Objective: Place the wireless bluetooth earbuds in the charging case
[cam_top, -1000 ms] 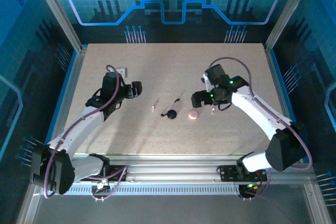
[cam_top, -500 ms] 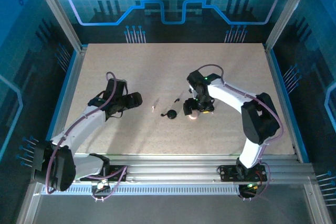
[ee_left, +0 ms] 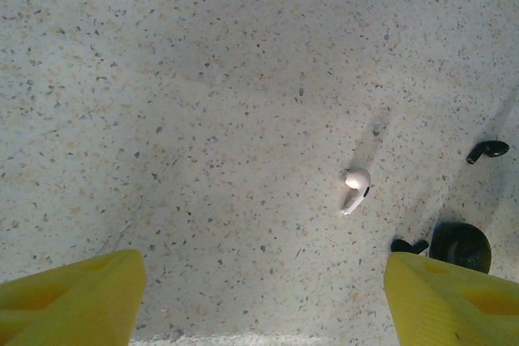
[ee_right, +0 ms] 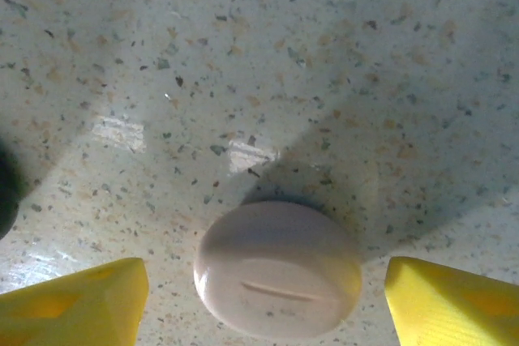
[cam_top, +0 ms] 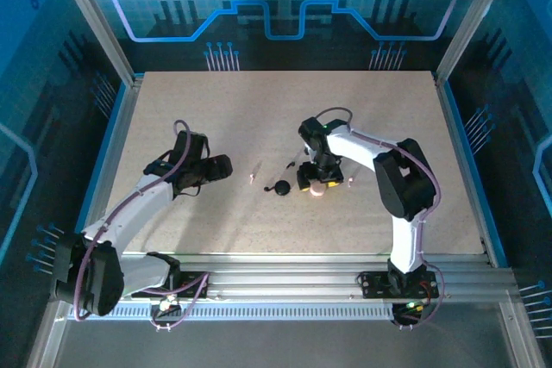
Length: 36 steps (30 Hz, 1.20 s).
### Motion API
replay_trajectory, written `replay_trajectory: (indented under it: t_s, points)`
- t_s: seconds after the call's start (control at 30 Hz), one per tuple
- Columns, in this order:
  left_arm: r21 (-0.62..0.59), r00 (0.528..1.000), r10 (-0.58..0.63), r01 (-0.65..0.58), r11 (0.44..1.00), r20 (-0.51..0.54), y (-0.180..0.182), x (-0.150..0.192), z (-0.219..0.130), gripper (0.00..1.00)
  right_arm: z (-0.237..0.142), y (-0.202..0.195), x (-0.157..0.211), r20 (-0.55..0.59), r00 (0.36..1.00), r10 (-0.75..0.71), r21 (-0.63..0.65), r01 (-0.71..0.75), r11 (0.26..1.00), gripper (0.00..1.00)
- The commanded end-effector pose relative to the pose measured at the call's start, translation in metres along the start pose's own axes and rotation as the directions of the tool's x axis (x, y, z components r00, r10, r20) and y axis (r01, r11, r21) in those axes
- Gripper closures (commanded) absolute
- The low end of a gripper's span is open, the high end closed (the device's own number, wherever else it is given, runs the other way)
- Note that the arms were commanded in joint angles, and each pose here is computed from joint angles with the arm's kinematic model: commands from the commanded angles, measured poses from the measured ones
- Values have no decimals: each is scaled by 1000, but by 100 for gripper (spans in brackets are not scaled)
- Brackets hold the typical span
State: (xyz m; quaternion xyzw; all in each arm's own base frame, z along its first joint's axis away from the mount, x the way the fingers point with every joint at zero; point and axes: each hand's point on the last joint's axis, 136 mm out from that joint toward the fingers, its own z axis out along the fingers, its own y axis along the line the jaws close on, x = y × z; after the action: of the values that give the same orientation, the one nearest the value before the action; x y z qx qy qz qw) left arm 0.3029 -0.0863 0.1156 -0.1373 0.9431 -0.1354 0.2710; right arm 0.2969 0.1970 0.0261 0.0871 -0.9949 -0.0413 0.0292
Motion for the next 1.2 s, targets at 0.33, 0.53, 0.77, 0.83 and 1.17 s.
replay_trajectory:
  t_s: [0.33, 0.53, 0.77, 0.83, 1.17]
  points:
    - [-16, 1000, 15, -15, 1000, -12, 5, 8, -3, 21, 8, -7, 5, -38, 999, 25, 67, -22, 998, 35]
    - [-13, 1000, 13, -13, 1000, -14, 4, 9, -3, 21, 11, -7, 2, -30, 999, 24, 68, -22, 997, 38]
    - [-6, 1000, 14, -14, 1000, -14, 4, 10, -3, 21, 16, -9, 3, -40, 999, 28, 75, -25, 997, 39]
    - [-3, 1000, 15, -15, 1000, -14, 4, 11, -3, 21, 17, -10, 4, -37, 999, 27, 79, -24, 997, 39]
    - [232, 986, 152, -165, 959, 73, -40, 15, -7, 25, -39, 5, -9, 170, 982, 79, -80, -66, 995, 45]
